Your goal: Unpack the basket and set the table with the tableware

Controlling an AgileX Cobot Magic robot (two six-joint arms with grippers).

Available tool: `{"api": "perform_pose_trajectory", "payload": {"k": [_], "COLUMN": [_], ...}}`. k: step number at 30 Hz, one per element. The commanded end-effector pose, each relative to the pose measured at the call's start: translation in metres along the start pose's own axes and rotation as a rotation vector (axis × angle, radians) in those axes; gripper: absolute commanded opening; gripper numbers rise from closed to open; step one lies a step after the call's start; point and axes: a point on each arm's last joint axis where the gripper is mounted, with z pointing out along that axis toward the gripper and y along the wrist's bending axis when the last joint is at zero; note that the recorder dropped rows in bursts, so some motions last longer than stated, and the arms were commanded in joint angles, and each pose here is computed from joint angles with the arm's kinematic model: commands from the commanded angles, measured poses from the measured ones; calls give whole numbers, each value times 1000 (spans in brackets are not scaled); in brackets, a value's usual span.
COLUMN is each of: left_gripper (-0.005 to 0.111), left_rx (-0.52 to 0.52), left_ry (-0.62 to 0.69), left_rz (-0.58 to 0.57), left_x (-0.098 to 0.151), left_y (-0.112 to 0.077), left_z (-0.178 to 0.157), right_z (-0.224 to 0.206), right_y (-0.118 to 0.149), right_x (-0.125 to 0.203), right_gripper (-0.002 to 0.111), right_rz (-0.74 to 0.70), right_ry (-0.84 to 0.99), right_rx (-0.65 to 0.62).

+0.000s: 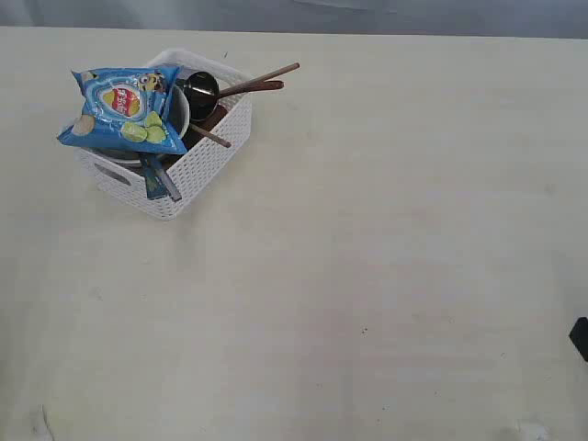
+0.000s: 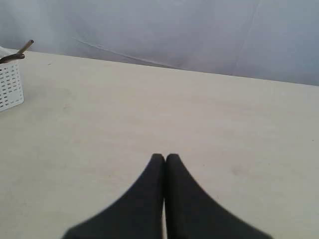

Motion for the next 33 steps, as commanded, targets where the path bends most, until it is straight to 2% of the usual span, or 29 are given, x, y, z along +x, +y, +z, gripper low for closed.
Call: {"api": "perform_pose_trajectory", "payload": {"k": [1,21,25,27,28,33], "left_gripper": [0,0,0,0,0,0], "left_rx": [-2,-2,-2,-2,-2,-2], "left_ry": [-8,-8,-8,-8,-8,-8], "left_rz": [3,3,3,3,3,3], "left_x": [0,0,0,0,0,0], "left_y": [0,0,0,0,0,0], "left_z": [0,0,0,0,0,0], "right_z": [0,0,-1,-5,-8,-17], "right_y": [0,-1,-3,-5,-7,-10], "right_x": [1,-1,-14,-27,-35,-51], "right_gripper": [0,0,0,0,0,0], "right_rz": [-5,-33,-44,-43,8,232], "right_ry": [-6,-23,-168,-310,-416,-618], "right_rx": [4,9,39,67,78,42]}}
